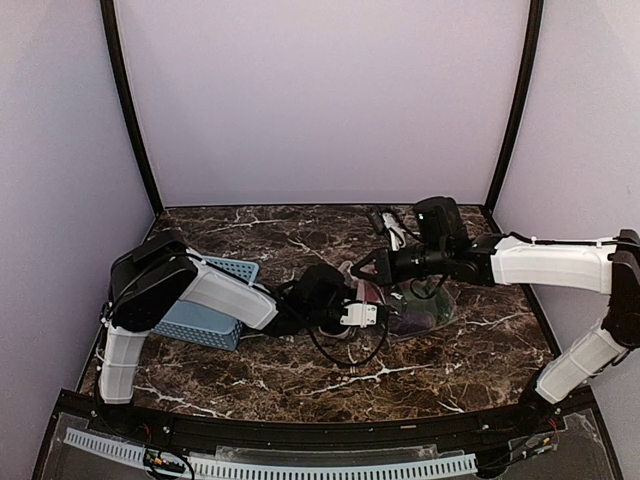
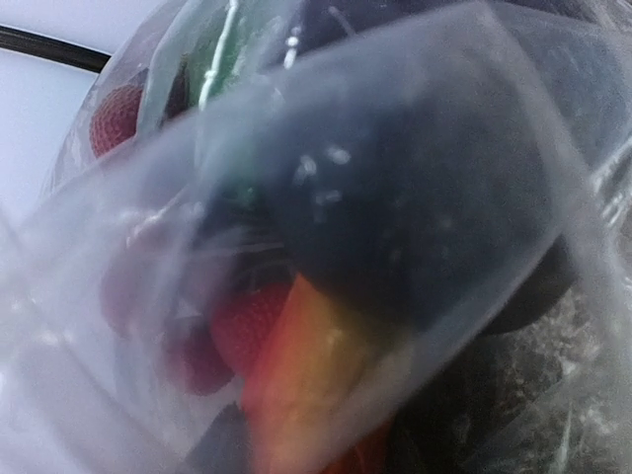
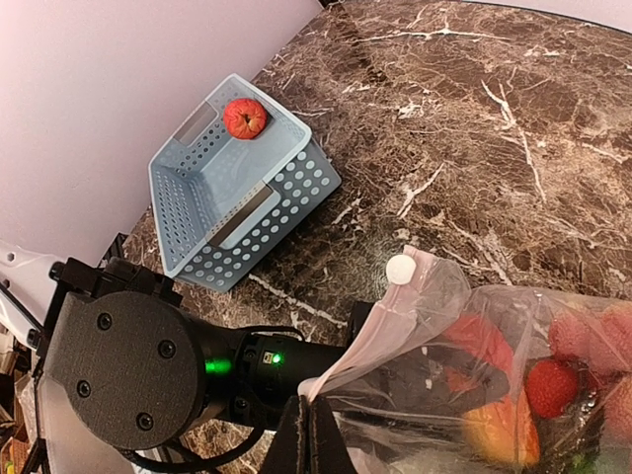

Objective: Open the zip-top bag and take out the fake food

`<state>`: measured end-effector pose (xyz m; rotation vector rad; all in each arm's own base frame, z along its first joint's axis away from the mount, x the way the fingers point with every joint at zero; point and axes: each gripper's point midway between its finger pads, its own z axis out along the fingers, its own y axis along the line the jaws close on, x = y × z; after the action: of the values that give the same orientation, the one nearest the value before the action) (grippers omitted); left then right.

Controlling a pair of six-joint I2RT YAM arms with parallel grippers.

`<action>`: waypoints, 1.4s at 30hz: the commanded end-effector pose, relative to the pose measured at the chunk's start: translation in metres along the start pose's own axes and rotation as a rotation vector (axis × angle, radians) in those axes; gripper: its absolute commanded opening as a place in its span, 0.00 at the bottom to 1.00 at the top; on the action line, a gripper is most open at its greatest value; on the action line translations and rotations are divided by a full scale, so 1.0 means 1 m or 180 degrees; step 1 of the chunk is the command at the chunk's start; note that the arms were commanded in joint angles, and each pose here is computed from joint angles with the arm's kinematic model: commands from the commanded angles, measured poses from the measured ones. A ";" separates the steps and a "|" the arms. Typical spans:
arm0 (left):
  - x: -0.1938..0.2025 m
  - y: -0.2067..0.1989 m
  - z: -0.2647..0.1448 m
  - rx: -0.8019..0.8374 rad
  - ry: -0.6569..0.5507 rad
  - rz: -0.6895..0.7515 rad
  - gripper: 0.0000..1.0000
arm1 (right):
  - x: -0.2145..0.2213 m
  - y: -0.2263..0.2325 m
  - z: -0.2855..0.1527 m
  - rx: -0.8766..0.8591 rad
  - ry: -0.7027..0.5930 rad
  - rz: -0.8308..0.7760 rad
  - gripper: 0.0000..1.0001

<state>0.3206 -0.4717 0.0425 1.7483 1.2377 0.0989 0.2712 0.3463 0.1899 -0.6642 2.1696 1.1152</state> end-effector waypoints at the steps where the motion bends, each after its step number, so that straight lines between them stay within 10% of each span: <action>1: 0.027 -0.019 -0.009 0.0135 0.0274 0.0033 0.40 | -0.011 0.007 -0.007 -0.0051 -0.0167 -0.0088 0.00; 18: -0.023 0.027 -0.064 -0.0372 -0.0761 -0.1026 0.20 | -0.009 0.001 -0.019 0.0064 -0.0218 -0.0070 0.00; 42: -0.028 0.063 -0.133 -0.0554 -0.2068 -0.2507 0.18 | -0.006 -0.029 -0.033 0.0348 -0.0308 0.0059 0.00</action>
<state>0.2827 -0.4162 0.1474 1.0065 1.3140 -0.6306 0.2734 0.3185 0.1930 -0.5944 2.1559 1.0611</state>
